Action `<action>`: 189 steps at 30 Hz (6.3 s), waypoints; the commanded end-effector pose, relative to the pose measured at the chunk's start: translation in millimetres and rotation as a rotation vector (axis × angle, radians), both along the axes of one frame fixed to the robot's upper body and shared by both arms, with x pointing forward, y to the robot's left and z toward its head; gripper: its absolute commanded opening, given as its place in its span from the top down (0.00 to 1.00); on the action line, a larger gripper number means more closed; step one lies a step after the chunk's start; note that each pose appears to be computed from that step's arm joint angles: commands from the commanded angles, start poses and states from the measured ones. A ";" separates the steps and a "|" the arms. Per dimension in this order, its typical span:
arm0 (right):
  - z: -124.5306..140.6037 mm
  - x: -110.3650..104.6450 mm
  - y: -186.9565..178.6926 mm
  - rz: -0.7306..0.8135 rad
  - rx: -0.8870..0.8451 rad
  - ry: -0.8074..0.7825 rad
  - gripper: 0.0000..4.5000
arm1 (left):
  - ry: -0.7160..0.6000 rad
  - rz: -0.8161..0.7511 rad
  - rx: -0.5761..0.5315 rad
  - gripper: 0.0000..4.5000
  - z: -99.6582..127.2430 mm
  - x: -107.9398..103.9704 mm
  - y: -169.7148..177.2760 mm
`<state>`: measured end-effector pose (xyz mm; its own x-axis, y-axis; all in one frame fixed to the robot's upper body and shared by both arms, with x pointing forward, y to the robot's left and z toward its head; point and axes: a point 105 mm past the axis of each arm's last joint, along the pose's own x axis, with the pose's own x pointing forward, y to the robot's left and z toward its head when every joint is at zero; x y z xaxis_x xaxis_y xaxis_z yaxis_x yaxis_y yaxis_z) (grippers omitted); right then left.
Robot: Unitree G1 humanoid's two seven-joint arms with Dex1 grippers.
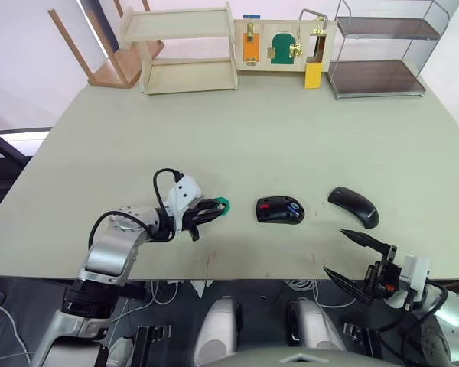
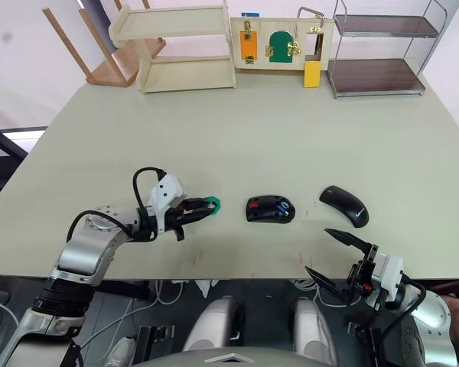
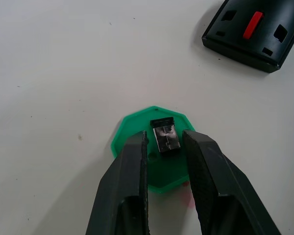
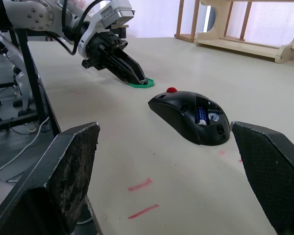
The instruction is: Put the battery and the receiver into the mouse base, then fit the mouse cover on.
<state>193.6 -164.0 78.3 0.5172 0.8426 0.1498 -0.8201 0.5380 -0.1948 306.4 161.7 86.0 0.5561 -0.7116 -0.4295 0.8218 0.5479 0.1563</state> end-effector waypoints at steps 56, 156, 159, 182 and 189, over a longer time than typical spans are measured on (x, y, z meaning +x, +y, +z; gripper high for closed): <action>83.7 39.8 67.7 0.140 0.029 0.547 0.00 | -0.153 -0.688 0.136 1.00 70.2 -11.6 -60.4; 78.3 33.2 95.0 0.218 0.262 1.160 1.00 | -0.176 -0.933 0.077 0.38 66.7 -41.0 -97.0; 78.2 34.0 94.2 0.213 0.264 1.160 1.00 | -0.178 -0.932 0.080 0.13 67.4 -41.0 -95.5; 86.1 25.4 60.2 0.102 0.054 0.747 1.00 | -0.159 -0.674 0.028 0.01 59.1 -3.4 -75.8; 73.4 20.8 38.7 0.064 -0.154 0.488 1.00 | -0.139 -0.652 0.040 0.01 46.3 6.9 -81.0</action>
